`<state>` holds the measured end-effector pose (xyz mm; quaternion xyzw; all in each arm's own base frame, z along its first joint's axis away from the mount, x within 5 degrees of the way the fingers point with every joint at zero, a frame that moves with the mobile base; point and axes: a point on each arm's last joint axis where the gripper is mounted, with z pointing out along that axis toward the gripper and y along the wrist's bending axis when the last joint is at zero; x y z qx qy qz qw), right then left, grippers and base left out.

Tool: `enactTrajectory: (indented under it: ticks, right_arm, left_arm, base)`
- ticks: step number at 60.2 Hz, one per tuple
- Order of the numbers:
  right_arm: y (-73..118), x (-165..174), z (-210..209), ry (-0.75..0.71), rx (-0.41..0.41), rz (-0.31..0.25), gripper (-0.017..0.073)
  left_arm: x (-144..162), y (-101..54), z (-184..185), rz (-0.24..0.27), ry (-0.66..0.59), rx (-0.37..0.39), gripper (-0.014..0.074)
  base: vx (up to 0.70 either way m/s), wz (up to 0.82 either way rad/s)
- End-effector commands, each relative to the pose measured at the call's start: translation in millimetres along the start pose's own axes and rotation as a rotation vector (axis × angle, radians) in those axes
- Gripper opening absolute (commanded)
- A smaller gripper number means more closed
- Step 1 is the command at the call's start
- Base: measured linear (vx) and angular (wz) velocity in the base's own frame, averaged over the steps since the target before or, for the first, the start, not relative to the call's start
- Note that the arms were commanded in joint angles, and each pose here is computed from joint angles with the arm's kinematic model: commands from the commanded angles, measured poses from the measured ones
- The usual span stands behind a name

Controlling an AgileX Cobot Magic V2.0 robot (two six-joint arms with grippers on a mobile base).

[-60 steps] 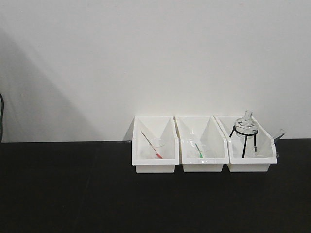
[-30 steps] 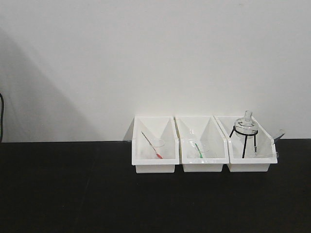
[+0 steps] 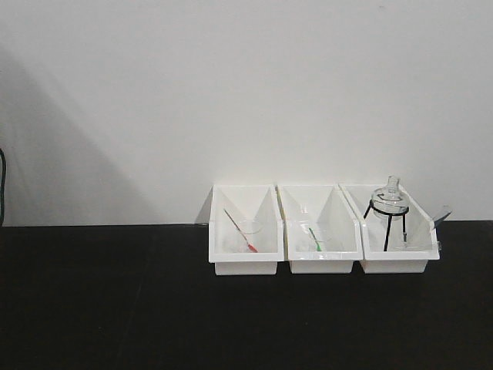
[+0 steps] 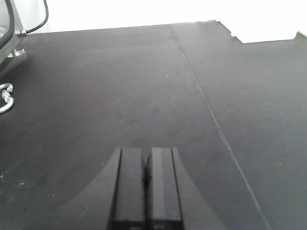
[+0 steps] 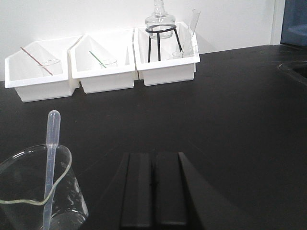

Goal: Grab transparent chemical and place on left bench

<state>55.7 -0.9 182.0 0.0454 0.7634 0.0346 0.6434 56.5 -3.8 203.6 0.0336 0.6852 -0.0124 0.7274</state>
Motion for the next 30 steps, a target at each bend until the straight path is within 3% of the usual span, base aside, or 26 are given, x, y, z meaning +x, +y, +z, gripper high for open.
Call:
enactTrajectory:
  ticks: [1, 30]
  right_arm:
    - [0.8, -4.7, -0.3, -0.077, -0.010, -0.004, -0.0007]
    - [0.8, -4.8, -0.6, -0.081, -0.011, -0.004, -0.0007]
  left_arm:
    - [-2.8, 0.1, -1.3, -0.009, -0.081, -0.002, -0.0003]
    - [-2.8, 0.1, -1.3, -0.009, -0.081, -0.002, -0.0003]
  base:
    - [0.00, 0.00]
    - [0.00, 0.00]
